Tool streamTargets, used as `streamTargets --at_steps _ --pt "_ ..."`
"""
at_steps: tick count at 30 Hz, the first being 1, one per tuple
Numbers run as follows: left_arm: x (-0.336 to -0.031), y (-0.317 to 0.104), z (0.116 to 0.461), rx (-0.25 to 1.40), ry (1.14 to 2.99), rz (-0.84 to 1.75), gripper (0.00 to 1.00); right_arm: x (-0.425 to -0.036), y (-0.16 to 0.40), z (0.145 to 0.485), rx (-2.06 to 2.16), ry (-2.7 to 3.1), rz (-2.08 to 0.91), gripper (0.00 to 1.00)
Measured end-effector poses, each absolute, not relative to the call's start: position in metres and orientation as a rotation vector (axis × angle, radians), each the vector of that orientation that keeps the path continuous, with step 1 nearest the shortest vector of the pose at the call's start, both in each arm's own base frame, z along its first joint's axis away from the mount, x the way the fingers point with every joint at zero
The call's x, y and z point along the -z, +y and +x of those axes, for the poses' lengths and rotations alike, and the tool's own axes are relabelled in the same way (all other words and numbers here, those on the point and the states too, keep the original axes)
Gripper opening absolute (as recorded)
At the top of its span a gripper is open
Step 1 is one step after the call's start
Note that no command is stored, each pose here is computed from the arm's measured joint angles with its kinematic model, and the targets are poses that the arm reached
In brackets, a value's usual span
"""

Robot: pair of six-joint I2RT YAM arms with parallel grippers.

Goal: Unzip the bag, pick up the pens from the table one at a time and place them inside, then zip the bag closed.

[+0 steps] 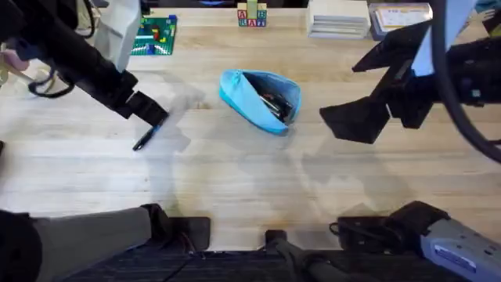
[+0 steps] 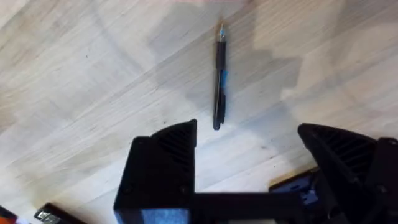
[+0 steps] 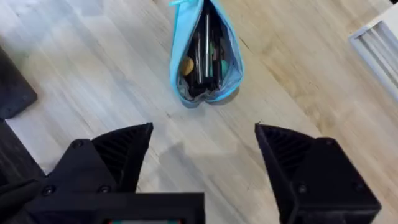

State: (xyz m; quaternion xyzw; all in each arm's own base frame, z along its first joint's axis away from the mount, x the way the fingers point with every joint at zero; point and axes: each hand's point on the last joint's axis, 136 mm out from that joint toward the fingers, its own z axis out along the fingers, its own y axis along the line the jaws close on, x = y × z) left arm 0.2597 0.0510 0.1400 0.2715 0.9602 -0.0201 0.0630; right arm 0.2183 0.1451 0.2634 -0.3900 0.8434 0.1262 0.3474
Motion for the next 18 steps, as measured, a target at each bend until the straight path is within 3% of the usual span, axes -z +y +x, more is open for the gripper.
streamTargets --at_steps 11,18 --pt "-0.09 0.054 0.253 0.041 2.921 0.828 0.993 -0.263 0.145 0.218 -0.327 2.188 -1.012 0.997" --pt "-0.075 0.055 0.256 0.02 2.899 0.824 0.993 -0.263 0.145 0.218 -0.327 2.187 -1.012 0.998"
